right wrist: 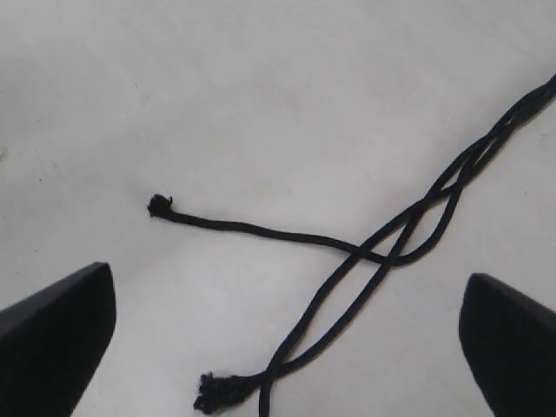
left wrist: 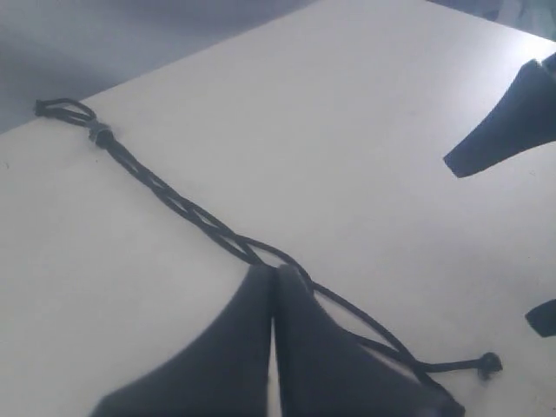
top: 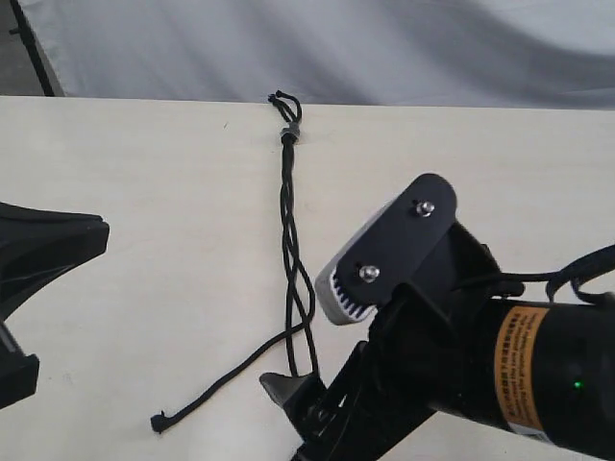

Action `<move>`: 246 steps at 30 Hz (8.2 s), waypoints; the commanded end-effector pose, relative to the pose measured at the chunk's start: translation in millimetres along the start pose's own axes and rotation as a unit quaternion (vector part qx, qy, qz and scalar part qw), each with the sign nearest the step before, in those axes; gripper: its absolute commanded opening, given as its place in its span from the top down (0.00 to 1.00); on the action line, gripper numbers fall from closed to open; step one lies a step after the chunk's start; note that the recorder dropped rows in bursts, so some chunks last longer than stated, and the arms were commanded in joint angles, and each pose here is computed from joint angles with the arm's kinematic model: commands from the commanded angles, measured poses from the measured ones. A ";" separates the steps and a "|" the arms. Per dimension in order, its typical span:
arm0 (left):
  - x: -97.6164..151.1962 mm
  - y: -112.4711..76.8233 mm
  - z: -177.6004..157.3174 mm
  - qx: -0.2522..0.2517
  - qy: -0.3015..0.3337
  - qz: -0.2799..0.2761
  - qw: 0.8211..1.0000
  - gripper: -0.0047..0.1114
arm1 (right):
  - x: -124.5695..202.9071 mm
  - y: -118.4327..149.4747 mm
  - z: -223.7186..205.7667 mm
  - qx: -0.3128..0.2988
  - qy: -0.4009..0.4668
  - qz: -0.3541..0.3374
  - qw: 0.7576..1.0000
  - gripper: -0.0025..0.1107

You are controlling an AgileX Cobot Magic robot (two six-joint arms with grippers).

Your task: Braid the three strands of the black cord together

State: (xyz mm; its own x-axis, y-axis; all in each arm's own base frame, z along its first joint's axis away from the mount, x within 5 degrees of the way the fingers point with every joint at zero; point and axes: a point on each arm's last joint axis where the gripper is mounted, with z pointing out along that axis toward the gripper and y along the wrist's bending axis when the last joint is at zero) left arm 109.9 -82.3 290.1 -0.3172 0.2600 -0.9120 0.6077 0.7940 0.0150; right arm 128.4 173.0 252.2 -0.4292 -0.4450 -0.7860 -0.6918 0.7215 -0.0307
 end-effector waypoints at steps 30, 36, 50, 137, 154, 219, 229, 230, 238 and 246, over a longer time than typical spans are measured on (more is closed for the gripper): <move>10.4 0.4 -140.7 -0.194 -0.322 -0.020 0.927 0.96 | -12.7 7.7 -12.5 -0.063 -0.063 0.117 0.989 0.05; 10.4 0.7 -140.8 -0.234 -0.318 -0.022 0.918 0.96 | -12.7 7.7 -12.5 -0.063 -0.063 0.117 0.989 0.05; 10.4 0.8 -140.8 -0.239 -0.318 -0.022 0.917 0.96 | -12.9 8.0 -12.5 -0.065 -0.064 0.119 0.989 0.05; 125.9 34.3 -48.1 -0.343 -0.138 -0.082 0.926 0.96 | -14.3 8.0 -12.9 -0.064 -0.073 0.092 0.991 0.05; 125.9 34.5 -48.2 -0.344 -0.138 -0.083 0.925 0.96 | -10.7 -41.2 -72.3 0.114 -0.146 0.168 0.968 0.05; 125.9 34.5 -48.2 -0.344 -0.138 -0.083 0.925 0.96 | 153.3 -74.2 -99.8 0.339 -0.262 0.191 0.883 0.05; 125.9 34.5 -48.2 -0.344 -0.138 -0.083 0.925 0.96 | 152.1 -72.9 -99.1 0.337 -0.257 0.163 0.891 0.05; 125.9 34.5 -48.2 -0.344 -0.138 -0.083 0.925 0.96 | 152.2 -72.9 -99.0 0.340 -0.252 0.153 0.893 0.05; 125.9 34.5 -48.2 -0.344 -0.138 -0.083 0.925 0.96 | 152.9 -72.8 -98.6 0.349 -0.233 0.115 0.900 0.05; 125.9 34.5 -48.2 -0.344 -0.138 -0.083 0.925 0.96 | 152.9 -72.9 -98.6 0.351 -0.232 0.113 0.900 0.05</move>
State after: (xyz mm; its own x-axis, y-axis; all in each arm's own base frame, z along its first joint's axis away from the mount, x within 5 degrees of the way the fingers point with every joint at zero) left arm 56.0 4.3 196.6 -0.1075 0.0387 -0.9935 -0.0689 0.9965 0.0463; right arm 56.3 0.4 196.2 -0.1106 -0.0786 -0.9908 -0.0166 0.9969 -0.0772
